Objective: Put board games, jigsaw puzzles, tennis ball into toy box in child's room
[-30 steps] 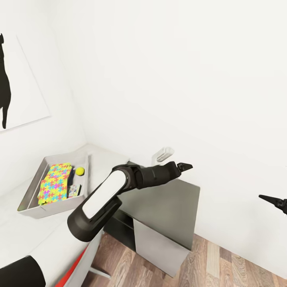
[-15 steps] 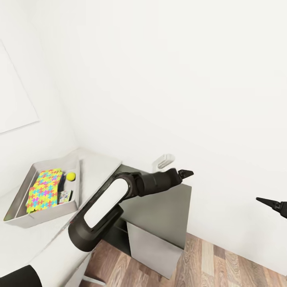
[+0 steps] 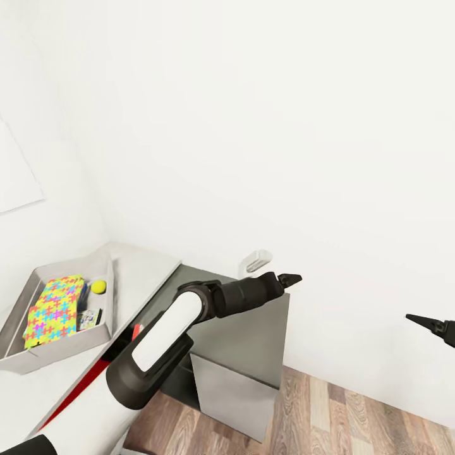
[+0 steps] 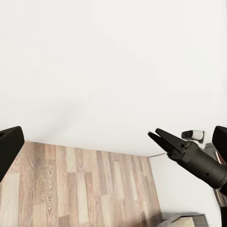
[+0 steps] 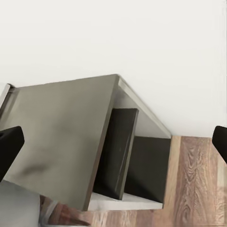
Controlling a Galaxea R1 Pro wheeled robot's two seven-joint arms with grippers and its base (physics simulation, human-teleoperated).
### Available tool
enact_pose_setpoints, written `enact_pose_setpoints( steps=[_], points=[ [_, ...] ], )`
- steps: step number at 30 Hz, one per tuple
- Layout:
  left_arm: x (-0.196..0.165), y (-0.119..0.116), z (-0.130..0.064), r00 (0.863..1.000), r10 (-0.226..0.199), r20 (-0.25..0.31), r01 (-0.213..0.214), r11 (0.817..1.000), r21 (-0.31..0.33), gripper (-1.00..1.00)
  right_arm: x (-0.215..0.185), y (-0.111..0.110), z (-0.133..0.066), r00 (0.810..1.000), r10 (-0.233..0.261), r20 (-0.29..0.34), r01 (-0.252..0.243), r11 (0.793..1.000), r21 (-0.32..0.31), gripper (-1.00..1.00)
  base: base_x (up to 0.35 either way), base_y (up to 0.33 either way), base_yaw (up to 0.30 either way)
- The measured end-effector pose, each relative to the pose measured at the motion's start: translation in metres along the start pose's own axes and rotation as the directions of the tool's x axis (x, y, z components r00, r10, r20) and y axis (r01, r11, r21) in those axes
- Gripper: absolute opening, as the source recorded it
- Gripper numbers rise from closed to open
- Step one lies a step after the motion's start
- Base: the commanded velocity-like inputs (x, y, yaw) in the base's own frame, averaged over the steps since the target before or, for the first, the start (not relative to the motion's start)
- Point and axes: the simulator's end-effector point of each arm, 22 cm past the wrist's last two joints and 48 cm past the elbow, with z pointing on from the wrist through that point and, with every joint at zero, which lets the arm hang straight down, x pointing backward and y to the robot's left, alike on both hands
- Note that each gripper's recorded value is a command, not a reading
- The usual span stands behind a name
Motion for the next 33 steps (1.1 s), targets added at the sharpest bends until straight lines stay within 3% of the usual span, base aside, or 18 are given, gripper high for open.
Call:
enact_pose_setpoints(
  steps=[20, 33],
  points=[
    [-0.005, -0.012, -0.008, 1.000, 0.022, 0.023, -0.022, 1.000, 0.008, 1.00, -0.007, 0.006, -0.009, 1.000, -0.005, 0.023, 0.006, 1.000, -0.013, 1.00, -0.291, 0.000, -0.147],
    [-0.006, -0.016, -0.014, 0.999, 0.034, 0.034, -0.034, 0.999, 0.003, 1.00, -0.002, 0.013, -0.009, 1.000, -0.010, 0.012, 0.010, 1.000, -0.026, 1.00, -0.094, 0.000, -0.142]
  ],
)
